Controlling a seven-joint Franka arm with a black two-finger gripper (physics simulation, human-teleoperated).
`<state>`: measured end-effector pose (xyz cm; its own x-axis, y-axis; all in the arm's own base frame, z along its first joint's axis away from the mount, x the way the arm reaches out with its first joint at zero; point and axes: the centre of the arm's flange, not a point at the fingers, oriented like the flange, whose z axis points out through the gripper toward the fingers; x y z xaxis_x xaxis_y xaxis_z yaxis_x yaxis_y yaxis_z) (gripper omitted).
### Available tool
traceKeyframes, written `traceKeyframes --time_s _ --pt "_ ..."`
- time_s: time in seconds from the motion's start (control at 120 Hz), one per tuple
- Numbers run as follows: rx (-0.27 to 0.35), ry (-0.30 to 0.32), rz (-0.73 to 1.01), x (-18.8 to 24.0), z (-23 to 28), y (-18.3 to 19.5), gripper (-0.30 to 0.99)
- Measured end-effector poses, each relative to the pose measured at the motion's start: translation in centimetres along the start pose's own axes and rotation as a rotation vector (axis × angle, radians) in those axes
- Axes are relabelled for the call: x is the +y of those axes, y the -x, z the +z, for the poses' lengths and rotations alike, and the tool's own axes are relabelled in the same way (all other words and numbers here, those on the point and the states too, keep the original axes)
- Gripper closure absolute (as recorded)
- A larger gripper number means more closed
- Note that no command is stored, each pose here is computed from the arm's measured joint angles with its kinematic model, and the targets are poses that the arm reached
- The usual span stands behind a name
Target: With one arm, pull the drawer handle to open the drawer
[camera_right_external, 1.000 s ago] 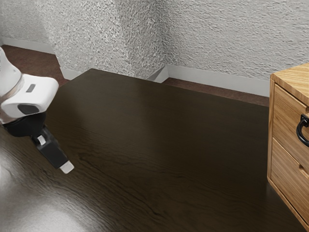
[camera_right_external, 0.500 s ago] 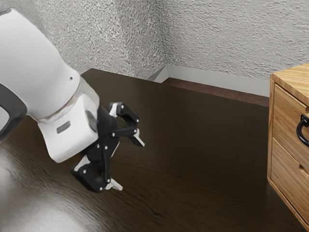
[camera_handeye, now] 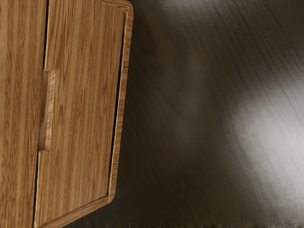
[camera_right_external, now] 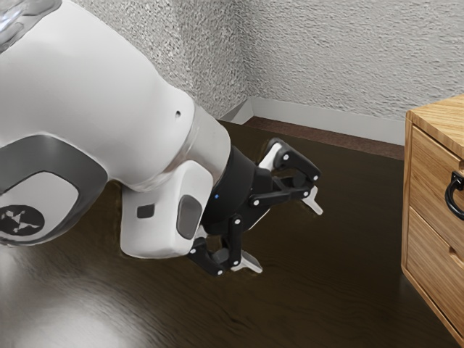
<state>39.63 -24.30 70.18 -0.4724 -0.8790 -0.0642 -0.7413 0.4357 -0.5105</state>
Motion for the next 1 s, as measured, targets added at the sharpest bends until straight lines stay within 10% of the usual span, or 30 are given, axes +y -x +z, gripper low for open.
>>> traceKeyframes --time_s 0.275,1.0 --pt "0.000 -0.086 0.039 -4.4 0.9 1.4 0.00" --pt "0.027 -0.053 0.099 -9.3 8.1 -1.5 0.00"
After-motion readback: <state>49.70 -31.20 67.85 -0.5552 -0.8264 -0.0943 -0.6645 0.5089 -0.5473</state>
